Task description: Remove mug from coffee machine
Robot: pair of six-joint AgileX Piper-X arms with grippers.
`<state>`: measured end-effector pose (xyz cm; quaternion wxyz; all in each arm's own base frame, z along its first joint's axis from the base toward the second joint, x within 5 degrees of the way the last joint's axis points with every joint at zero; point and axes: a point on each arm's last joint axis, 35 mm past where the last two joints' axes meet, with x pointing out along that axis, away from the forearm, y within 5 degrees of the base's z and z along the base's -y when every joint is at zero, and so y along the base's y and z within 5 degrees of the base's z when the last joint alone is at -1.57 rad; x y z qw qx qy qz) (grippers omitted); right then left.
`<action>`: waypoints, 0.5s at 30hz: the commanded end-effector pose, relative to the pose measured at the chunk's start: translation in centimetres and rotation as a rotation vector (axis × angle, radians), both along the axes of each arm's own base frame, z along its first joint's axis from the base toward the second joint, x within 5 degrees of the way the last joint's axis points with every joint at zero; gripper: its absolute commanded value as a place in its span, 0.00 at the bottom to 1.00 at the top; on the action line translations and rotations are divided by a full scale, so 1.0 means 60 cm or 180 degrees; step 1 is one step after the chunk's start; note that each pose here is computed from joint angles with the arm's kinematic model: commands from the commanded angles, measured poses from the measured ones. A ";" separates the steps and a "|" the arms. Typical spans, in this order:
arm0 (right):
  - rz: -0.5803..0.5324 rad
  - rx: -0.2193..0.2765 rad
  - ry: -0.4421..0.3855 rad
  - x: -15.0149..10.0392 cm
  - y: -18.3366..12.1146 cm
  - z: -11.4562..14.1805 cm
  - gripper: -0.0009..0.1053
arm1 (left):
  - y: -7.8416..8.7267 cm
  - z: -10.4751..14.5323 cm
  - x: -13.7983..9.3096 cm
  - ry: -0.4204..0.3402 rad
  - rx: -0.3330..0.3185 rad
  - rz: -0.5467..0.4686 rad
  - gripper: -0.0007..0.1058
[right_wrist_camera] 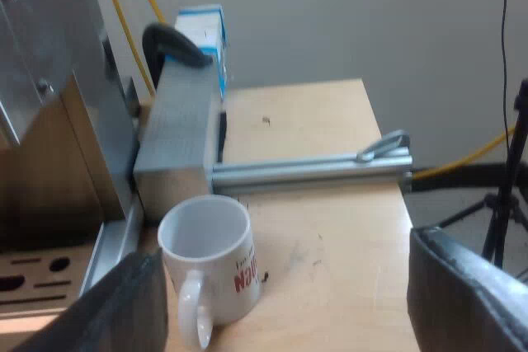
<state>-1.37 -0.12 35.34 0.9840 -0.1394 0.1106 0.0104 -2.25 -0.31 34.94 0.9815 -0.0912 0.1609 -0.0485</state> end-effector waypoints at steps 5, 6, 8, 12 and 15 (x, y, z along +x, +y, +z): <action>0.0172 0.0026 0.0077 0.035 0.004 -0.026 0.60 | -0.001 0.000 0.024 -0.0184 -0.0008 -0.0016 0.81; 0.0230 0.0040 0.0098 0.041 0.005 -0.032 0.60 | -0.001 0.000 0.027 -0.0202 -0.0008 -0.0016 0.81; 0.0230 0.0040 0.0094 0.041 0.005 -0.032 0.60 | -0.001 -0.010 0.035 -0.0167 -0.0008 -0.0016 0.81; 0.0276 0.0058 0.0313 0.062 0.006 -0.069 0.60 | -0.002 -0.037 0.053 -0.0002 -0.0004 -0.0016 0.81; 0.0275 0.0061 0.0422 0.070 0.006 -0.087 0.60 | -0.002 -0.056 0.064 0.0108 -0.0004 -0.0022 0.81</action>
